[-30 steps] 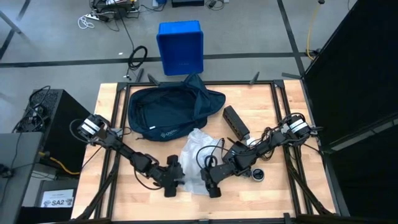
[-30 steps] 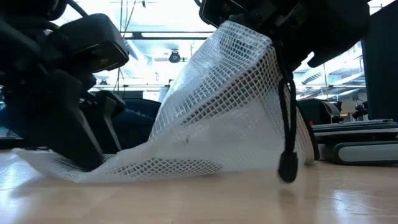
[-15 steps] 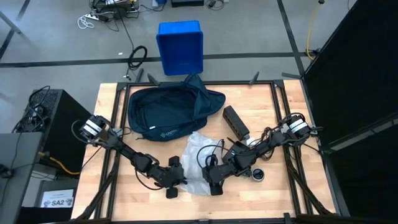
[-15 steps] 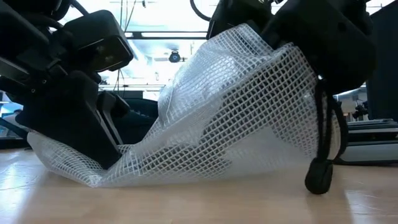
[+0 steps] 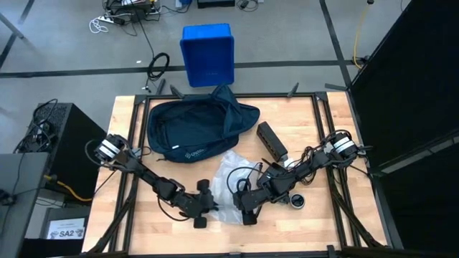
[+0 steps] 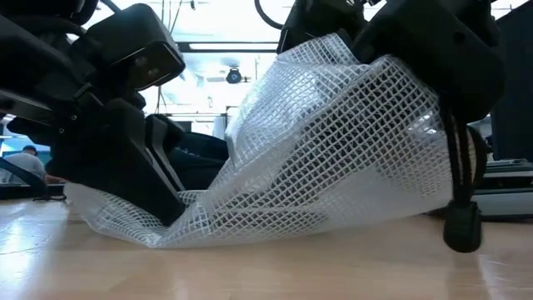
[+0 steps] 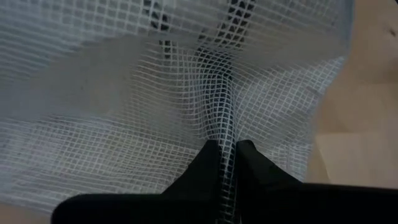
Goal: Unpack backpack
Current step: Remove the black pen from the white mesh envelope
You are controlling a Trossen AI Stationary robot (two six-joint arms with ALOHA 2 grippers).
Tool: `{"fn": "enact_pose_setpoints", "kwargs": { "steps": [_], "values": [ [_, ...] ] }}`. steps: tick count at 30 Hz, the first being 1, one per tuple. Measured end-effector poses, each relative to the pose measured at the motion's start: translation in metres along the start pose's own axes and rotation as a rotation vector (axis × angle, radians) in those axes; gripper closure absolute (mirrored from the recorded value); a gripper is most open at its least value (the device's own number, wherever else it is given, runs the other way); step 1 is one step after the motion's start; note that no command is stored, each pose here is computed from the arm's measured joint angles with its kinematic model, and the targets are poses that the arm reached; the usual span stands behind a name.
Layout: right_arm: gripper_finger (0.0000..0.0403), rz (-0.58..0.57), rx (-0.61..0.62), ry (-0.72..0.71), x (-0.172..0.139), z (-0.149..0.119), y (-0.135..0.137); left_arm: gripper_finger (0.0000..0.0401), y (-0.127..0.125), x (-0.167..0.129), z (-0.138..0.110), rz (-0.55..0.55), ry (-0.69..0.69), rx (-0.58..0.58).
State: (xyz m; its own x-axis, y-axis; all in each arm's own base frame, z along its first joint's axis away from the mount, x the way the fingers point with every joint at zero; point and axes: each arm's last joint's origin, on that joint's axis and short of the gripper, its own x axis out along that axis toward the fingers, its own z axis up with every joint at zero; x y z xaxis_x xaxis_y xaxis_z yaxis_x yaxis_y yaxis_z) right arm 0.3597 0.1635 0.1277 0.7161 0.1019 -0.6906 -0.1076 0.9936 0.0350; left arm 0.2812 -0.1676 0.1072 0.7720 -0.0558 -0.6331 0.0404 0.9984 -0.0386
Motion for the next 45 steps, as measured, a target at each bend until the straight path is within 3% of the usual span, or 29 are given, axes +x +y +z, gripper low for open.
{"fn": "enact_pose_setpoints", "kwargs": {
  "steps": [23,30,40,45],
  "values": [
    [0.0294,-0.009,0.009,0.005,0.001,0.001,-0.005,0.0401,-0.004,-0.015,0.026,0.065,-0.13,0.068],
    [0.036,0.038,0.004,-0.046,0.001,0.007,-0.004,0.0401,-0.003,-0.015,0.018,0.065,-0.042,0.051],
    [0.0347,0.073,0.005,-0.074,0.002,0.01,-0.004,0.0401,-0.005,-0.015,0.017,0.01,-0.016,0.052],
    [0.0389,0.078,0.004,-0.051,0.002,0.008,-0.006,0.0401,-0.005,-0.015,0.017,0.005,-0.016,0.045]
  ]
}}
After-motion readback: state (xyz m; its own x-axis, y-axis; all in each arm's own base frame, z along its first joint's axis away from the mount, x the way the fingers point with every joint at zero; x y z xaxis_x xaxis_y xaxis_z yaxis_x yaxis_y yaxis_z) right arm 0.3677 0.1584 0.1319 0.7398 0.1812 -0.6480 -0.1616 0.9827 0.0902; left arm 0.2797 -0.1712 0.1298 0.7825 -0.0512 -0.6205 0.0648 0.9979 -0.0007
